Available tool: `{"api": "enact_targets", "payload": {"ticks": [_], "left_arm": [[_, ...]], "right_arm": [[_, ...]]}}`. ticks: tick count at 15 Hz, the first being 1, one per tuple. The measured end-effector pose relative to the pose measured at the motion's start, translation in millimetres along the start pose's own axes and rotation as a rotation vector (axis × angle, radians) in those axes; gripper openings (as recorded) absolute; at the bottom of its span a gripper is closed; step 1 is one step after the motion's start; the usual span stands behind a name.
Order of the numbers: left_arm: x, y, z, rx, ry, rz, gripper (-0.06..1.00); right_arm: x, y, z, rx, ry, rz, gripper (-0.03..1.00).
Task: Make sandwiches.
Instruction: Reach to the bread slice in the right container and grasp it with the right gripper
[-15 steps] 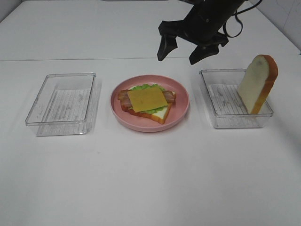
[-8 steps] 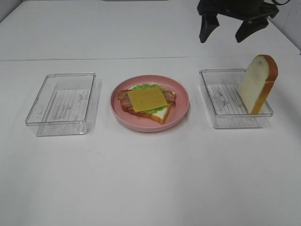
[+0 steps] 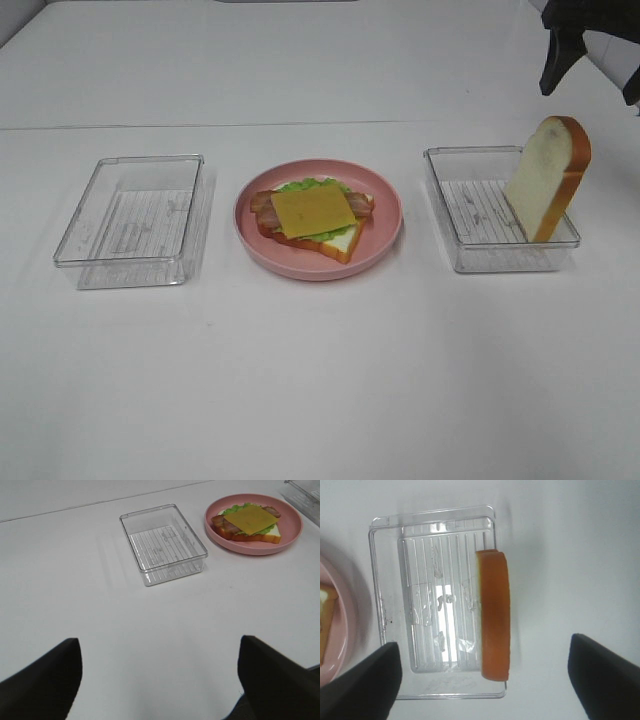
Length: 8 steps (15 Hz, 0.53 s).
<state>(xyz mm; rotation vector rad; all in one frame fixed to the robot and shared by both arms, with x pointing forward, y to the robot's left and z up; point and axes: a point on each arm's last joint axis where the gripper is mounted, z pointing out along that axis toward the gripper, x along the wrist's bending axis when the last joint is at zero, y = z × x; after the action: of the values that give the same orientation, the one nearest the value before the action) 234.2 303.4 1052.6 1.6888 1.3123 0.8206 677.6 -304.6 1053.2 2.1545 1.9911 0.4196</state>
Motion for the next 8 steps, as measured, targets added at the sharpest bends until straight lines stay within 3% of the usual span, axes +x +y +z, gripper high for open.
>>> {"api": "enact_targets", "payload": {"ticks": [4, 8], "left_arm": [[0, 0, 0, 0.0, 0.0, 0.0, 0.8], [0, 0, 0, 0.0, 0.0, 0.0, 0.8]], "right_arm": [[0, 0, 12, 0.027, 0.016, -0.029, 0.85], [-3, -3, 58, 0.123, 0.017, -0.035, 0.85]]}}
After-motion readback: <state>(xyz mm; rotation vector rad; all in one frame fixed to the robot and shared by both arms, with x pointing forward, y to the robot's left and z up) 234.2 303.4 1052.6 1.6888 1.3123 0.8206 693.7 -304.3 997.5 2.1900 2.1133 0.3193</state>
